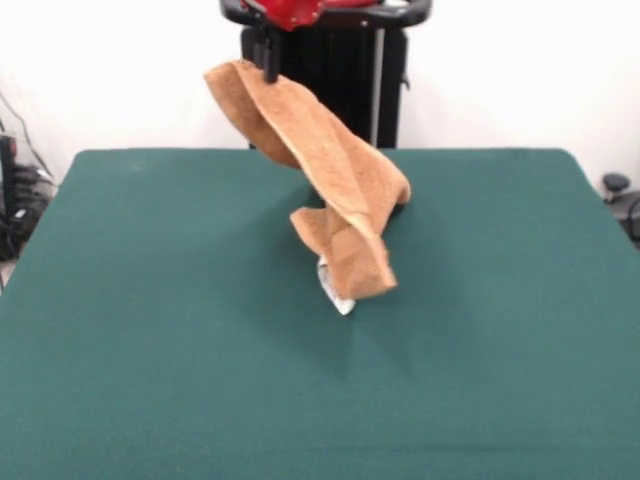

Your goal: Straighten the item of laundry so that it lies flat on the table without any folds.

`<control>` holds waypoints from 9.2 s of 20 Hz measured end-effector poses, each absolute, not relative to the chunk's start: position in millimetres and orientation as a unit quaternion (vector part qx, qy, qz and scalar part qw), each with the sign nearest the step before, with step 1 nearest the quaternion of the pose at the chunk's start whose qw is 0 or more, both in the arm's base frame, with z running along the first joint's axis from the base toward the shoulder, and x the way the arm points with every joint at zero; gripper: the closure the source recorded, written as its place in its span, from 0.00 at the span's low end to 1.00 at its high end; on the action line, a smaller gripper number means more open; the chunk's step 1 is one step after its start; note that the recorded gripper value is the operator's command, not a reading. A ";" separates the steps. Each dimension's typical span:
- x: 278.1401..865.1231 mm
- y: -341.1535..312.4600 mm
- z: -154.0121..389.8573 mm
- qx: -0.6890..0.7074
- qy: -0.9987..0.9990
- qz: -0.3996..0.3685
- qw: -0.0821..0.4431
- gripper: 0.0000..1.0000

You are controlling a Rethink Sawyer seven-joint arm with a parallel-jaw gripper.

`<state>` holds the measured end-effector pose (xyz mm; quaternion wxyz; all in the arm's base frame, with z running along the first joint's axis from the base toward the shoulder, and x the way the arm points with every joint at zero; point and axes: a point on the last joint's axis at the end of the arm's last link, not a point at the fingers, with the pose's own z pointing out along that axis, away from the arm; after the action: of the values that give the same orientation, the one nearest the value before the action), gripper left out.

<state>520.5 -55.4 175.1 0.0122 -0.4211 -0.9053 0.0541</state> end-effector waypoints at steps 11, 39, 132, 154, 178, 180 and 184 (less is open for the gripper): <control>517.5 -26.2 188.4 -0.383 -0.920 0.057 0.054 1.00; 578.6 162.2 122.8 -0.326 -0.937 0.124 0.031 1.00; 597.6 319.9 10.3 -0.708 -0.697 0.114 -0.009 0.00; 672.4 205.8 114.2 -0.777 -0.628 0.039 -0.038 0.00; 678.6 177.5 80.4 -0.752 -0.650 0.035 -0.106 0.00; 676.0 176.8 73.4 -0.751 -0.651 0.040 -0.104 0.00; 667.9 175.7 54.3 -0.747 -0.655 0.056 -0.100 0.00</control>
<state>667.9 175.7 54.3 -0.0998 -0.7467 -0.6553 0.0557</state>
